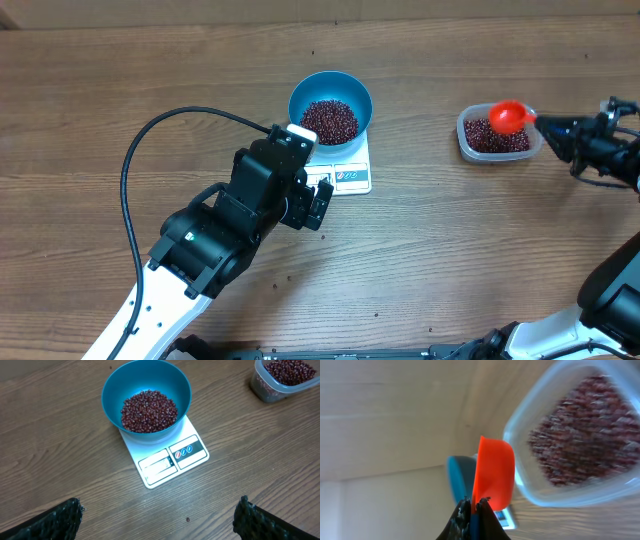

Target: Scoop item into bowl and weigh 150g on scale

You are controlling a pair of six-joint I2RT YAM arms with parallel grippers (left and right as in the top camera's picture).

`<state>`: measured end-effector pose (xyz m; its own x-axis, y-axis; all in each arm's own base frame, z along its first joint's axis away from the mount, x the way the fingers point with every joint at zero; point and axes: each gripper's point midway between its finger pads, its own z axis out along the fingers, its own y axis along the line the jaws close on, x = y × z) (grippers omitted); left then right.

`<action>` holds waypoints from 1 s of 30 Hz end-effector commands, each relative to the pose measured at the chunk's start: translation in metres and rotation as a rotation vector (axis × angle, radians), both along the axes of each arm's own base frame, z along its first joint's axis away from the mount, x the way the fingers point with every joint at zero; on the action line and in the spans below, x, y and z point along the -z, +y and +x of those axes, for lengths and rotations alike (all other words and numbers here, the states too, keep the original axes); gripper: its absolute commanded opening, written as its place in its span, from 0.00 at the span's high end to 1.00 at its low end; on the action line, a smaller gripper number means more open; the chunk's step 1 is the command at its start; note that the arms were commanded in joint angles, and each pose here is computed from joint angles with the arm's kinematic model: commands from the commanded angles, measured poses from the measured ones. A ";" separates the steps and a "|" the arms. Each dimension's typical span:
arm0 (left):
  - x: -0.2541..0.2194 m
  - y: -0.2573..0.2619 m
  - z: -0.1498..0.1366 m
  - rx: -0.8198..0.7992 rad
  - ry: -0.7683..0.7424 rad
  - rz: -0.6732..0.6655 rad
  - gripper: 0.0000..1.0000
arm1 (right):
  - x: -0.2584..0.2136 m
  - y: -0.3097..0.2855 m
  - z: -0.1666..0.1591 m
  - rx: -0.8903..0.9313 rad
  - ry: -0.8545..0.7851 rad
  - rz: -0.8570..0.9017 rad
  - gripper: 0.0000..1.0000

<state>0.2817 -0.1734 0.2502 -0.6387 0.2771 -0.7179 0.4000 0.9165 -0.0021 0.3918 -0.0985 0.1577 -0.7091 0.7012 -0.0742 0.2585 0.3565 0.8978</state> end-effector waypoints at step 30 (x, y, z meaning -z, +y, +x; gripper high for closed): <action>-0.007 0.003 0.000 -0.014 -0.020 -0.015 0.00 | -0.012 0.027 0.011 -0.126 0.082 -1.208 0.96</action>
<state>0.2817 -0.1734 0.2502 -0.6387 0.2771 -0.7179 0.4000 0.9165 -0.0021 0.4033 -0.0524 0.1590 -0.8186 0.1600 -0.5517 0.1163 0.9867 0.1135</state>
